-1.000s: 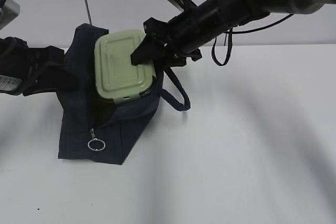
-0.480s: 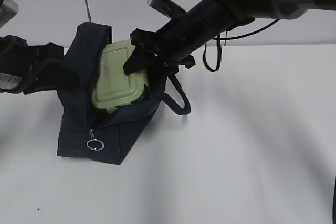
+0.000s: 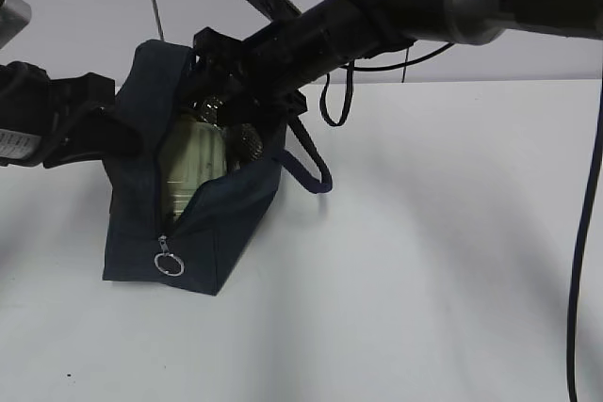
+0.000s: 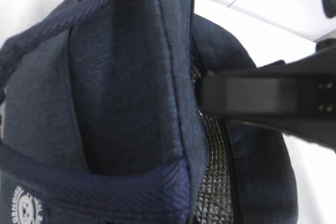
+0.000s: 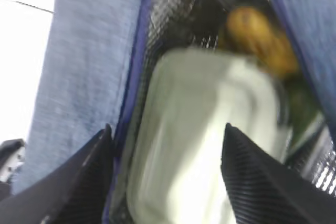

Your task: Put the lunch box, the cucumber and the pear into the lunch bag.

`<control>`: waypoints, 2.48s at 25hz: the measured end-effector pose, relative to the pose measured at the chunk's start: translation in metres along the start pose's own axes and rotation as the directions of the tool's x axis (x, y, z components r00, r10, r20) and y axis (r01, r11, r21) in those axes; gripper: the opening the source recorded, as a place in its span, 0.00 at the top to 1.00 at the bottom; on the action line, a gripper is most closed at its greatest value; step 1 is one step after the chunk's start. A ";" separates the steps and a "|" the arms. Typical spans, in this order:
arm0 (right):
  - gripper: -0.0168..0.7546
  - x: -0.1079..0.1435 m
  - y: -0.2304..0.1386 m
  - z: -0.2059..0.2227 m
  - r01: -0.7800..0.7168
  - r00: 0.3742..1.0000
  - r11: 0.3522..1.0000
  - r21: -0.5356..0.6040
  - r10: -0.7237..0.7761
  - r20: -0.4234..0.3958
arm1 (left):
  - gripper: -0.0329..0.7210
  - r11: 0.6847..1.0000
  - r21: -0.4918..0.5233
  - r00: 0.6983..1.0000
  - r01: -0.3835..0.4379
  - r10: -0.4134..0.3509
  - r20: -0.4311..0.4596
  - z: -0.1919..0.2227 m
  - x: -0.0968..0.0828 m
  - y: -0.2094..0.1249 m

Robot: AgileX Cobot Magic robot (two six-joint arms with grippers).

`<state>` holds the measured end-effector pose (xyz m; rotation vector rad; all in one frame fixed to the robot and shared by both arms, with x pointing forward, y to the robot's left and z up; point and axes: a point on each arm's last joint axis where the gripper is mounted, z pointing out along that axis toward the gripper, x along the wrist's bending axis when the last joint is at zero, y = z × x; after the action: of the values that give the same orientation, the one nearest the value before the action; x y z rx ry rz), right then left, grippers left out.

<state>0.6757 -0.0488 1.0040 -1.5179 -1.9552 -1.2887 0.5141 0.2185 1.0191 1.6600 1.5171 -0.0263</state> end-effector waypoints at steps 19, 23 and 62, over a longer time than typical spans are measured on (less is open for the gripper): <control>0.33 0.022 0.028 -0.060 0.183 0.931 0.955 0.235 -0.245 0.271 | 0.98 1.000 0.002 1.000 0.001 -0.001 0.001 0.000 0.000 0.000; 0.33 0.030 0.019 -0.044 0.200 0.928 0.941 0.272 -0.271 0.256 | 0.98 1.000 0.001 1.000 0.001 -0.001 0.000 0.000 0.000 0.000; 0.97 -0.006 0.014 -0.125 0.181 0.814 0.925 0.333 -0.331 0.477 | 0.98 0.998 0.031 0.991 -0.045 0.041 0.129 0.063 -0.068 0.001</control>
<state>0.6599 -0.1533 1.0716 -1.6174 -2.6371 -0.6694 0.5296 0.1267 1.0167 1.6844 1.3908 -0.1332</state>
